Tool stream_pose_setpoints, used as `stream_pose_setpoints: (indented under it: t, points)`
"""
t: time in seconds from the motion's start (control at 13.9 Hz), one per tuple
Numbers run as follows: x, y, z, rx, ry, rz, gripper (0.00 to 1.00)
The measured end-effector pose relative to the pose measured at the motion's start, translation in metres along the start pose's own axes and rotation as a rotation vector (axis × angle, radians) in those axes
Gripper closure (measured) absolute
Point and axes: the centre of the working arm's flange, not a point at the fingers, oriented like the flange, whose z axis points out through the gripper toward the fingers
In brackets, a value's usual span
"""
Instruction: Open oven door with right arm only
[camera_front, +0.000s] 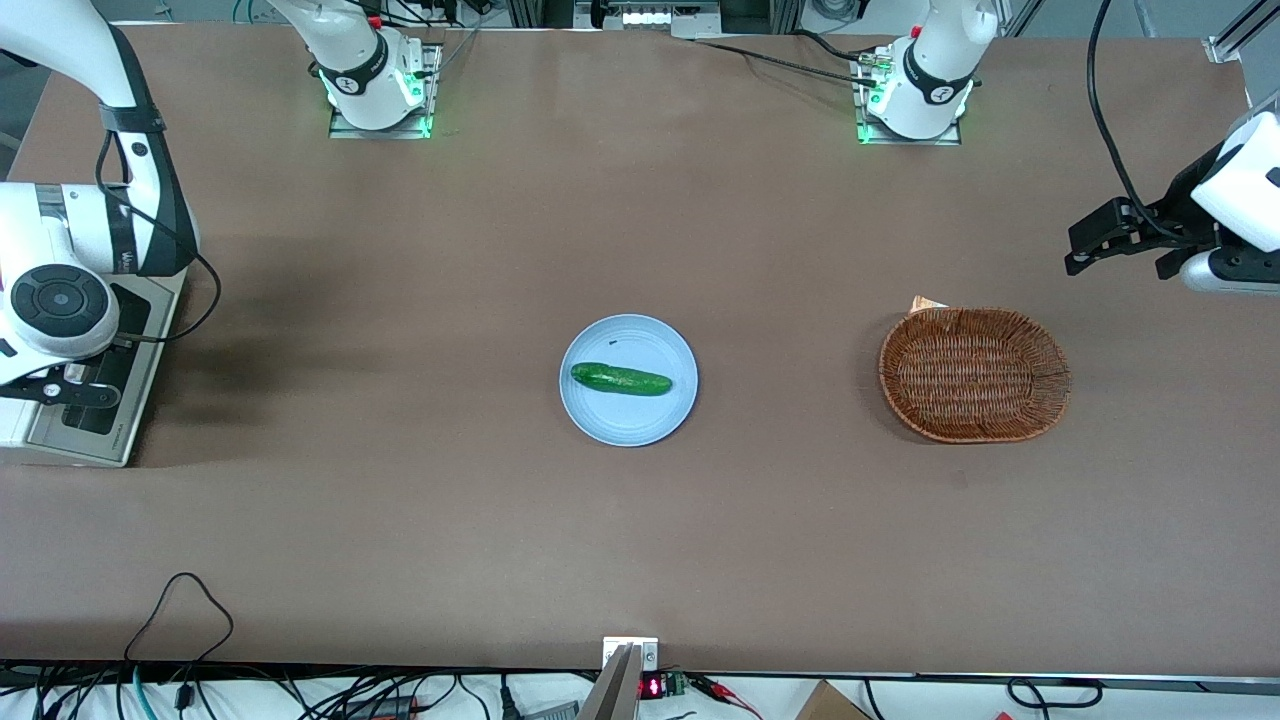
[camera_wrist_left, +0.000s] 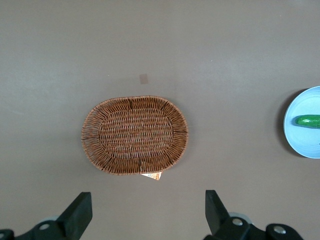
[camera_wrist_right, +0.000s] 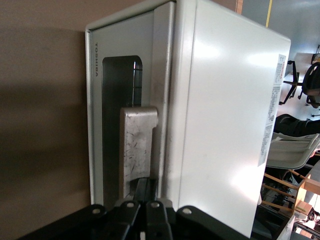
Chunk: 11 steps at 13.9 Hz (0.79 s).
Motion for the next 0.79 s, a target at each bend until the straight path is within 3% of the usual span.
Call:
stream_pose_setpoints:
  t: [0.58, 0.79]
  points:
    - [-0.005, -0.019, -0.008, 0.024, 0.047, 0.021, 0.99]
    - [-0.006, -0.03, -0.014, 0.054, 0.061, 0.022, 0.99]
